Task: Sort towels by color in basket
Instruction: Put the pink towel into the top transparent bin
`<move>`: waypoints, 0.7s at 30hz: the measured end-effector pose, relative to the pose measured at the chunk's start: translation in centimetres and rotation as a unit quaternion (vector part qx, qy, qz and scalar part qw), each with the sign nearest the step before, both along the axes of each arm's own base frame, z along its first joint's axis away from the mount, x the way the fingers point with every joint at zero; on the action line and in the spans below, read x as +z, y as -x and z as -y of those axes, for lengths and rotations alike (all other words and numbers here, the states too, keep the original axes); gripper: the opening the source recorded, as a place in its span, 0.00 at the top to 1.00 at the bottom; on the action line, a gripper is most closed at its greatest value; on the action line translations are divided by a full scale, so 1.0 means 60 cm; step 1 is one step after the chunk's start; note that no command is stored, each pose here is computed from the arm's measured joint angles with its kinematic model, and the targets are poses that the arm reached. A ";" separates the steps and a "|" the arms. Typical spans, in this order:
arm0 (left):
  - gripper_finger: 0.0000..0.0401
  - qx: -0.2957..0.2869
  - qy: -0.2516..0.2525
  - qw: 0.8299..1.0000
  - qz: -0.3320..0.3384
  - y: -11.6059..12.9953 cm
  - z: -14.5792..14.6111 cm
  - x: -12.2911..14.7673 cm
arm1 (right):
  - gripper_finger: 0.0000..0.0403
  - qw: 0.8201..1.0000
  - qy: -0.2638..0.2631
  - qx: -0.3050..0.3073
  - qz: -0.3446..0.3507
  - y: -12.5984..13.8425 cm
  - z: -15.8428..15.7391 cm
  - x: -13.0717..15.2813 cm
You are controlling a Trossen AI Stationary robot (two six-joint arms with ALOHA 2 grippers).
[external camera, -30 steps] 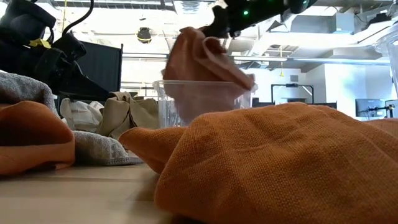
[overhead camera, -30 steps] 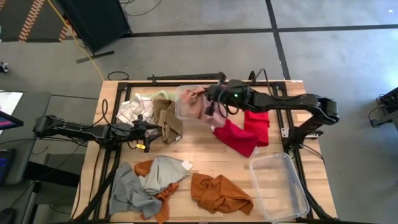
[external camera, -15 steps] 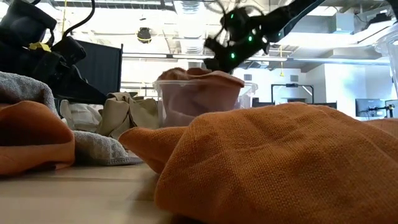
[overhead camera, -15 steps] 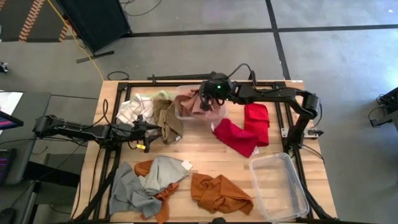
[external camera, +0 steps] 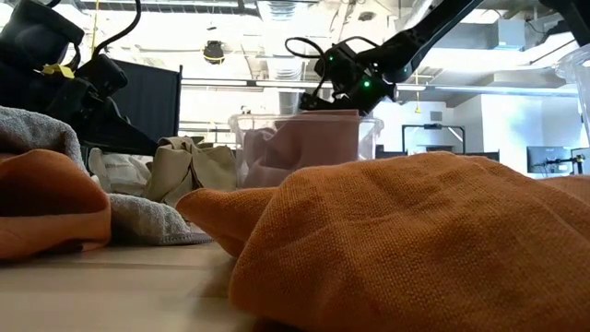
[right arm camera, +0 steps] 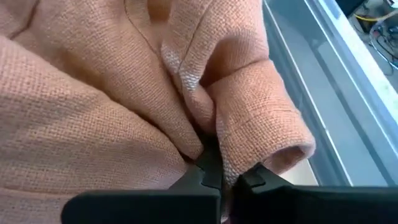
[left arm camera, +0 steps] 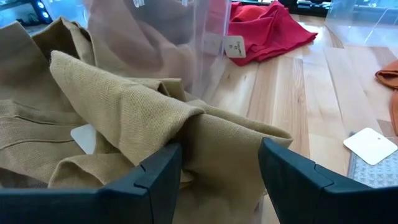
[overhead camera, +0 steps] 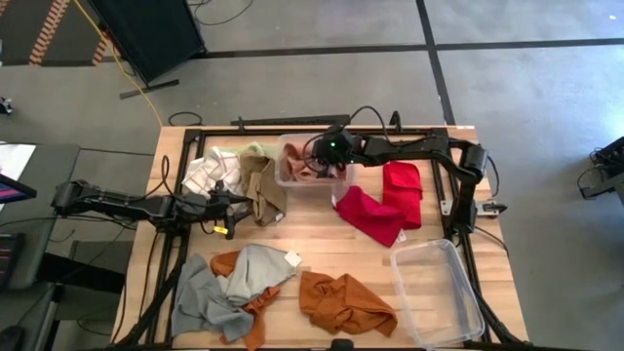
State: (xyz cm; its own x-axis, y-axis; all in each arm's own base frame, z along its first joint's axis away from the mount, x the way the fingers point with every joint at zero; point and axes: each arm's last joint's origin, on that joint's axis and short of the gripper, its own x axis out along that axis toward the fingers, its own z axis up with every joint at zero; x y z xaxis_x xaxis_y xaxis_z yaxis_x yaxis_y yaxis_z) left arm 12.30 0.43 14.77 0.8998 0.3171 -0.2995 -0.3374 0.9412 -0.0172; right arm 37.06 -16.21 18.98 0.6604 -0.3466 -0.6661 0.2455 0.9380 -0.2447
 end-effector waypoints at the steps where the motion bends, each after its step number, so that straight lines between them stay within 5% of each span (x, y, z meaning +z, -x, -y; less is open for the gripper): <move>1: 0.49 0.000 0.000 1.000 0.000 0.000 0.000 0.000 | 0.92 1.000 -0.004 -0.003 -0.001 0.001 0.000 -0.001; 8: 0.49 0.000 0.001 1.000 0.000 0.000 0.000 0.000 | 0.87 1.000 -0.013 -0.005 0.005 0.009 -0.008 0.018; 21: 0.49 0.000 0.001 1.000 0.001 0.000 0.000 0.000 | 0.67 0.995 0.024 0.025 0.094 0.033 -0.055 0.132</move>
